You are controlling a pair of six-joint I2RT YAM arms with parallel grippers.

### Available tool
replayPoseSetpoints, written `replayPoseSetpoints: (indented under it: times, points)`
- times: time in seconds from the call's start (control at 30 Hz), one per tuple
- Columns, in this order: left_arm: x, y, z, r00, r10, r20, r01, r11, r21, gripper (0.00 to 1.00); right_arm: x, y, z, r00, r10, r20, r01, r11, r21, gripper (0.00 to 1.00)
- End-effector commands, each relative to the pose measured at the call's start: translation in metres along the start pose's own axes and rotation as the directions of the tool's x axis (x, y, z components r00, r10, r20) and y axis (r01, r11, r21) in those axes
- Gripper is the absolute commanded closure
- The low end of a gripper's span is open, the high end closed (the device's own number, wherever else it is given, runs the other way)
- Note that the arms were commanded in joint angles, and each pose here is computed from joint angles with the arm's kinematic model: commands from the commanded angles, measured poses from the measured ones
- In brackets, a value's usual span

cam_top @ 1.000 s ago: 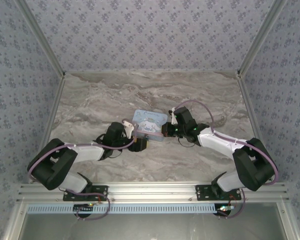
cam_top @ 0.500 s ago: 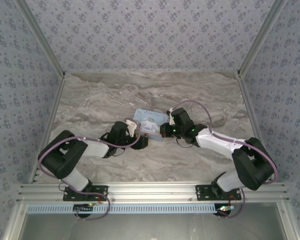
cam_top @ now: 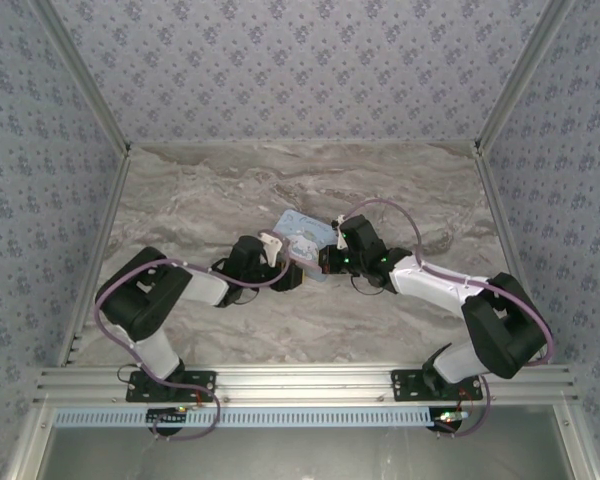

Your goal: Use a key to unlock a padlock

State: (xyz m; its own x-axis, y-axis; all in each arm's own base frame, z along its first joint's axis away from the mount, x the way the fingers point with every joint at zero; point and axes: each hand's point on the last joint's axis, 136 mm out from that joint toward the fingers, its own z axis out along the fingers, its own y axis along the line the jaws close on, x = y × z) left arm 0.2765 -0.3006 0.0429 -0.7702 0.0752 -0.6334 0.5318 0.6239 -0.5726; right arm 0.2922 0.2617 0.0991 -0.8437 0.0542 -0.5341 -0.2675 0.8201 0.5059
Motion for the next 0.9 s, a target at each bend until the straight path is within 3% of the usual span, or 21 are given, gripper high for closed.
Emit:
replayPoseSetpoints:
  times: [0.0, 0.87]
  points:
    - [-0.017, -0.018, 0.005, 0.999, 0.026, 0.048, -0.029, 0.997, 0.066, 0.49, 0.036, -0.028, 0.007, 0.994, 0.025, -0.111, -0.012, 0.993, 0.114, 1.0]
    - [-0.029, -0.019, 0.006, 0.989, -0.098, 0.114, 0.088, 0.992, 0.089, 0.73, 0.04, -0.028, -0.007, 0.997, 0.032, -0.07, -0.021, 0.988, 0.15, 1.0]
